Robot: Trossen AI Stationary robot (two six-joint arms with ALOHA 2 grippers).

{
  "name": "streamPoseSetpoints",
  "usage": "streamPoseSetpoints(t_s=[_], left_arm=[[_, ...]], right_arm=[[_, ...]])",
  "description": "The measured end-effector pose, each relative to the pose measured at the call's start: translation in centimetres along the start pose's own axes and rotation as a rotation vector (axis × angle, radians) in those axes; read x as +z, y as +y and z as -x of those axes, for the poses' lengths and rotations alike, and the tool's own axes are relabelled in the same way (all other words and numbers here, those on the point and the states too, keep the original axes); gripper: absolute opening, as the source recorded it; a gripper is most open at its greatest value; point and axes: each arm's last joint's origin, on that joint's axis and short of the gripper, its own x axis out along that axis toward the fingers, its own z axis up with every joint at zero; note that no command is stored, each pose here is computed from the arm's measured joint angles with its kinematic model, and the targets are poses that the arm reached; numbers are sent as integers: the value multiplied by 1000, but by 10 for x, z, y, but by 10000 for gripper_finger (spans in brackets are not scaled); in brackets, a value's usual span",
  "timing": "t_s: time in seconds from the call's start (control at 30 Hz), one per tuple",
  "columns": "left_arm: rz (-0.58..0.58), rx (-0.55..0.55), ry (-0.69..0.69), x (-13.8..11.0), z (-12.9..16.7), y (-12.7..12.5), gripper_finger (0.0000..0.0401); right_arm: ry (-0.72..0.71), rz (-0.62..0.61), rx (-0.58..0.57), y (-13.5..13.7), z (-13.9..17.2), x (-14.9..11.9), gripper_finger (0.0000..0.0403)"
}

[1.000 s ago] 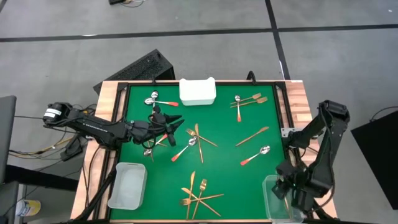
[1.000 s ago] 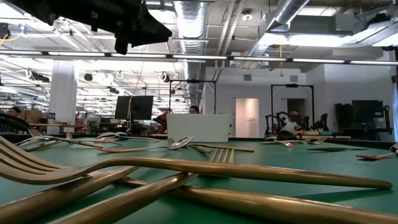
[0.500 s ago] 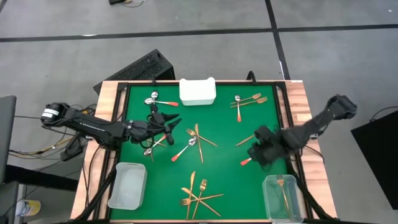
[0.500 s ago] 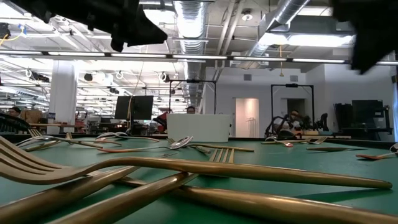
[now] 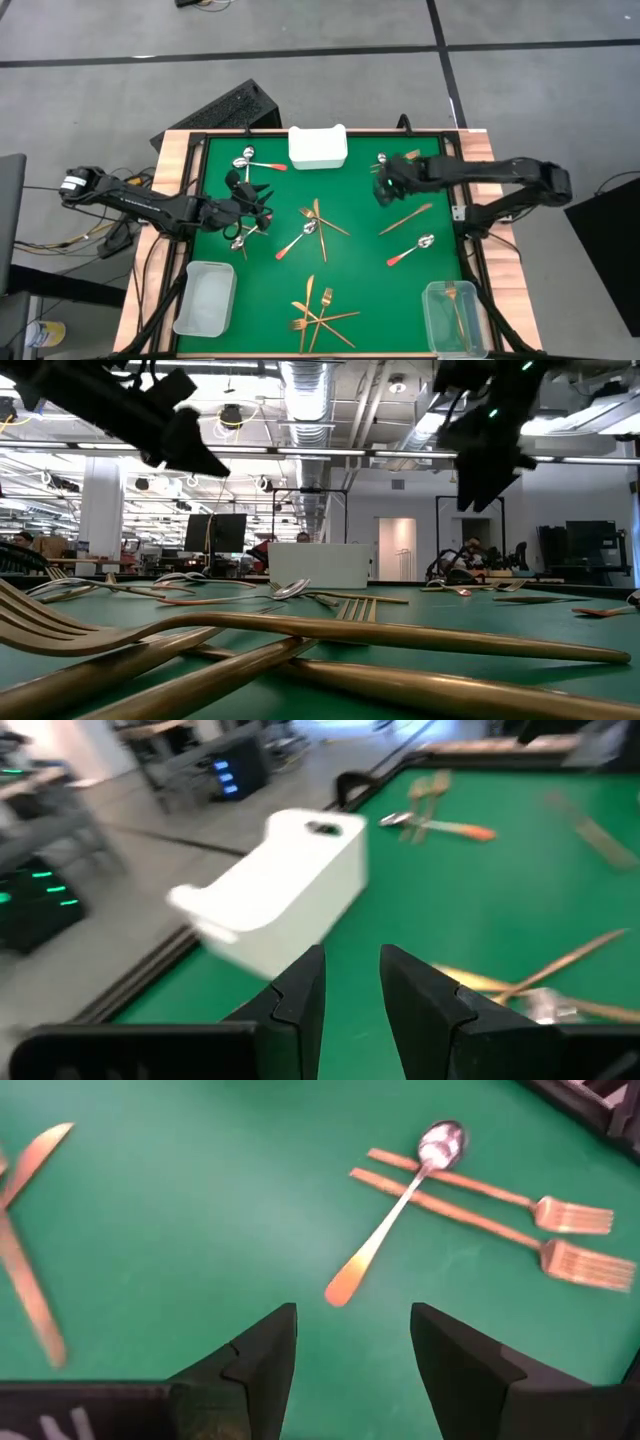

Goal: Sort silverware by color (type)
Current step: Put the gold table knife into the white bin

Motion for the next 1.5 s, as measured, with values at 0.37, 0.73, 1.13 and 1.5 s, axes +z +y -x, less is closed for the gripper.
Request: streamPoseSetpoints(t_s=[0.37,0.73,1.13,1.5], left_arm=[[-21,90,25,-2,-5,8,88],[76,94,43,-3,-10,13,88],[121,61,57,-4,-10,13,88],[142,58,63,-5,-11,13,88]], right_arm=[[111,-58,-48,-30,-72,38,218],[19,94,272,11,-87,46,218],[-102,356,433,77,-85,23,218],[83,86,-26,24,-100,21,177]])
